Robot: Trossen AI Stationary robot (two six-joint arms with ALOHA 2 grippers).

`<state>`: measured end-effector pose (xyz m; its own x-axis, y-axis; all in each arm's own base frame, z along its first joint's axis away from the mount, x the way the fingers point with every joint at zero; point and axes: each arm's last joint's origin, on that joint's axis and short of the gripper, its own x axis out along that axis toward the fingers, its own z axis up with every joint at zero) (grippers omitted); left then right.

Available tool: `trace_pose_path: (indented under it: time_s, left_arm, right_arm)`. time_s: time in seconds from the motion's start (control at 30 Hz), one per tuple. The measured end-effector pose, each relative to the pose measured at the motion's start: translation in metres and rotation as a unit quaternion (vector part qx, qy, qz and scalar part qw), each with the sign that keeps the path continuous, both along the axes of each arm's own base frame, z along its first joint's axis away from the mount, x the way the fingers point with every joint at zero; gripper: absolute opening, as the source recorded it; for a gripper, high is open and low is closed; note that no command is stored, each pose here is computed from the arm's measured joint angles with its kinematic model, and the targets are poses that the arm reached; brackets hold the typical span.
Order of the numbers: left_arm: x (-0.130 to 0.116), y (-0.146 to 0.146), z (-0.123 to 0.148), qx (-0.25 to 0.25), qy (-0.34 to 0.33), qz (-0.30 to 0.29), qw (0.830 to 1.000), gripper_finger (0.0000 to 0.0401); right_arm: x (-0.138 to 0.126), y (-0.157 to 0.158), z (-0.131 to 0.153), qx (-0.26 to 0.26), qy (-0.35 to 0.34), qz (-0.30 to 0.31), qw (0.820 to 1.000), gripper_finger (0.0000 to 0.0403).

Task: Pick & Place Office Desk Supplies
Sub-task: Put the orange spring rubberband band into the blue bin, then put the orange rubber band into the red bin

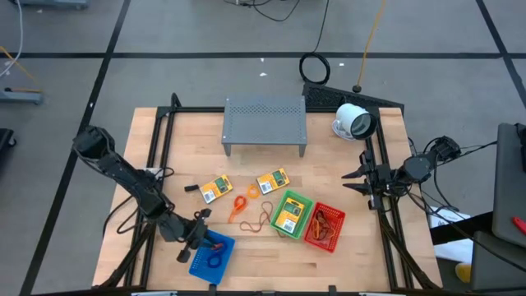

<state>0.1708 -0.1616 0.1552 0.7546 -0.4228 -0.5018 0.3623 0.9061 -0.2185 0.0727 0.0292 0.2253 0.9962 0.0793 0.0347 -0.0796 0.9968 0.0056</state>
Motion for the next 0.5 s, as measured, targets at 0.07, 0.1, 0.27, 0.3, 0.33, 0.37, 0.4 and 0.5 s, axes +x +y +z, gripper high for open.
trace_pose_path:
  time_s: [0.07,0.1,0.27,0.3,0.33,0.37,0.4,0.5]
  left_arm:
    - [0.0,0.0,0.0,-0.005,0.003,0.007,1.0,0.0075]
    - [0.0,0.0,0.0,-0.007,0.003,0.008,1.0,0.0083]
    - [0.0,0.0,0.0,-0.006,0.001,0.015,1.0,0.0132]
    - [0.001,0.001,0.0,-0.005,-0.001,0.02,1.0,0.0142]
    - [0.001,0.001,0.001,-0.004,-0.004,0.025,1.0,0.0152]
    - [0.001,0.001,0.001,-0.004,-0.007,0.028,1.0,0.0162]
    - [0.002,0.001,0.003,-0.004,-0.01,0.028,1.0,0.0171]
    - [0.008,-0.001,0.011,-0.002,-0.02,0.033,0.999,0.0198]
  right_arm:
    - [0.0,0.0,0.0,0.0,0.0,0.0,1.0,0.0096]
    - [0.0,0.0,0.0,0.0,0.0,0.0,1.0,0.0096]
    - [0.0,0.0,0.0,0.0,0.0,0.0,1.0,0.0094]
    - [0.0,0.0,0.0,0.0,0.0,0.0,1.0,0.0094]
    - [0.0,0.0,0.0,0.0,0.0,0.0,1.0,0.0094]
    - [0.0,0.0,0.0,0.0,0.0,0.0,1.0,0.0095]
    - [0.0,0.0,0.0,0.0,0.0,0.0,1.0,0.0095]
    - [0.0,0.0,0.0,0.0,0.0,0.0,1.0,0.0095]
